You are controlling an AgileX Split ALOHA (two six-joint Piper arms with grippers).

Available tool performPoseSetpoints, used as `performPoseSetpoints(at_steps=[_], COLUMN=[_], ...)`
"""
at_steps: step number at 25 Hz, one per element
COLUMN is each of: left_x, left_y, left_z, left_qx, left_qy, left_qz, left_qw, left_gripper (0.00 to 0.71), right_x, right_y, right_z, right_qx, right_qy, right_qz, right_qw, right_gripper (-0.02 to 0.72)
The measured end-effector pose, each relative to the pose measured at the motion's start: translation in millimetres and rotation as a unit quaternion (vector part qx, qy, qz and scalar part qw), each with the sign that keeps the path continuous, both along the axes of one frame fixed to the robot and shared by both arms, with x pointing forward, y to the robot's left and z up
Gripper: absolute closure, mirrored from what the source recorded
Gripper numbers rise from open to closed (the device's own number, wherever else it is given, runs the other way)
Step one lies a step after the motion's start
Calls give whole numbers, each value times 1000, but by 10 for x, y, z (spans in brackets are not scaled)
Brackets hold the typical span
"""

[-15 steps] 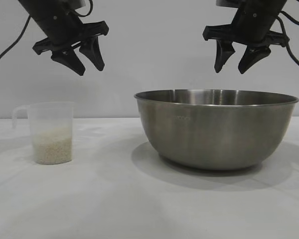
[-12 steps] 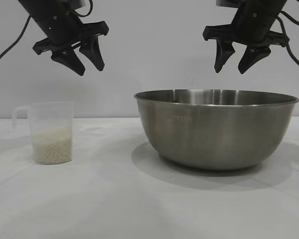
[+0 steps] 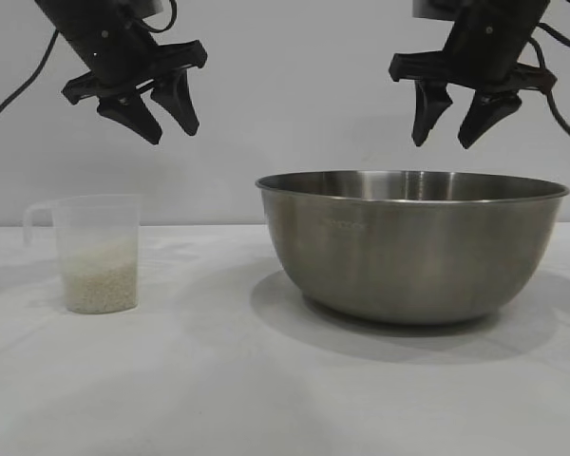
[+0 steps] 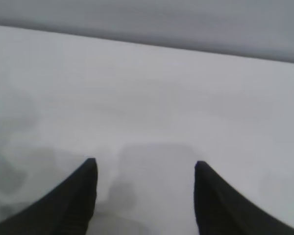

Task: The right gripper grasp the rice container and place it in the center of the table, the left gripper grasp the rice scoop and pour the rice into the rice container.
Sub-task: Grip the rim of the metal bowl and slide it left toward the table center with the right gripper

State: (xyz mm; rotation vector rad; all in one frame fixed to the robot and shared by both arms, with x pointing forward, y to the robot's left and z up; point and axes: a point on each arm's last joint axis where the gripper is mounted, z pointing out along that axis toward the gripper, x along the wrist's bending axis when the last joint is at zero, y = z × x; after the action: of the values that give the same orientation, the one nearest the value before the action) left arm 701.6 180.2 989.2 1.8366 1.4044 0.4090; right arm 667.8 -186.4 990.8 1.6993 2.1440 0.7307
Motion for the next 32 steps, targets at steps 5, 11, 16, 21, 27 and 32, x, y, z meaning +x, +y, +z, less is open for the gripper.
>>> performPoseSetpoints(at_steps=[5, 11, 16, 21, 27, 32], left_x=[-1, -3, -2, -3, -4, -4], left_y=[3, 4, 4, 3, 3, 3], left_z=[-3, -5, -11, -12, -13, -13], left_qx=[6, 8, 8, 8, 8, 8], left_qy=[0, 0, 0, 1, 2, 2], left_qz=[-3, -4, -4, -5, -5, -5], left_qw=[1000, 1000, 1000, 1000, 1000, 1000], left_gripper=[380, 380, 380, 380, 380, 380], right_x=[-214, -504, -618, -625, -574, -544], right_y=[-45, -125, -154, -152, -121, -112], right_z=[321, 445, 347, 108, -97, -255], right_qx=[-12, -53, -68, -73, -68, -70], right_qy=[28, 129, 186, 221, 245, 263], right_qz=[16, 41, 49, 52, 55, 54], right_qw=[999, 989, 979, 971, 966, 961], right_gripper=[332, 332, 332, 386, 438, 517])
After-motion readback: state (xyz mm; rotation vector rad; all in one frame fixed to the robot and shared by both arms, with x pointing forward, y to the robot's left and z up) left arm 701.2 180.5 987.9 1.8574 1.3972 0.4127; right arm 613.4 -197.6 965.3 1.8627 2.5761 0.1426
